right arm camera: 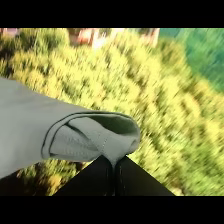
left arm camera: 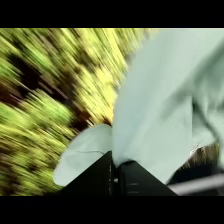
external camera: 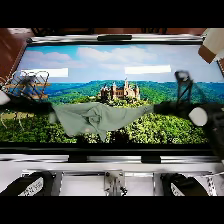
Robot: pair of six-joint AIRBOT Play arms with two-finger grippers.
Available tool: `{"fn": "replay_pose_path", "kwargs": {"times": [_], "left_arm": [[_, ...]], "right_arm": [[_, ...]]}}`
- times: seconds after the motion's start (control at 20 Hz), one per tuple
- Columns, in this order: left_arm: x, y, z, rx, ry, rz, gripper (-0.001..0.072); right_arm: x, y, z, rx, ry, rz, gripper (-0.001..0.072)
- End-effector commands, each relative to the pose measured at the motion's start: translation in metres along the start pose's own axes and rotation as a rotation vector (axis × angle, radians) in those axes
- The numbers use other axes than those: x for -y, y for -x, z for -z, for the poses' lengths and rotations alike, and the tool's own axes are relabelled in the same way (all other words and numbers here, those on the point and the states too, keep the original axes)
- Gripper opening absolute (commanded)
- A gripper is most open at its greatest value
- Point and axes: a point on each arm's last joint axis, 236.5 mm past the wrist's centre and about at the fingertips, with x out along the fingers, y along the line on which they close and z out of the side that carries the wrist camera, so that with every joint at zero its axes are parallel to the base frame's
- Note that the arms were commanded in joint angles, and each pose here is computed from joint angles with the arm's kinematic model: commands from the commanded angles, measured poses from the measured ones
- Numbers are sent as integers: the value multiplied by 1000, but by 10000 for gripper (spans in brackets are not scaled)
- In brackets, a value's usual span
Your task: Fold the shirts.
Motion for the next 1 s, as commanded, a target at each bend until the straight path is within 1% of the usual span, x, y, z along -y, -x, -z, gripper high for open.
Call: {"fn": "replay_pose_path", "kwargs": {"times": [0.0, 0.1, 0.2, 0.3, 0.4, 0.55, 0.7, 0.85, 0.95], "left_arm": [[-19, 193, -102, 472, -66, -231, 37], [16, 295, -127, 727, -129, -253, 37], [43, 366, -128, 905, -153, -257, 37], [56, 397, -118, 980, -169, -263, 37], [61, 405, -105, 995, -159, -256, 37], [65, 411, -93, 1006, -164, -258, 38], [56, 389, -98, 950, -149, -254, 37], [27, 314, -109, 766, -110, -241, 37], [1, 236, -111, 583, -67, -212, 37]], "right_arm": [[33, 109, -116, 363, 84, 164, 71], [23, 185, -162, 581, 54, 118, 72], [16, 241, -174, 706, 32, 76, 72], [12, 272, -165, 749, 14, 43, 72], [10, 283, -141, 707, -1, 16, 72], [11, 273, -91, 524, -15, 10, 72], [18, 231, -24, 182, -29, 43, 71], [21, 172, 36, -106, -41, 69, 72], [19, 117, 78, -256, -59, 73, 72]]}}
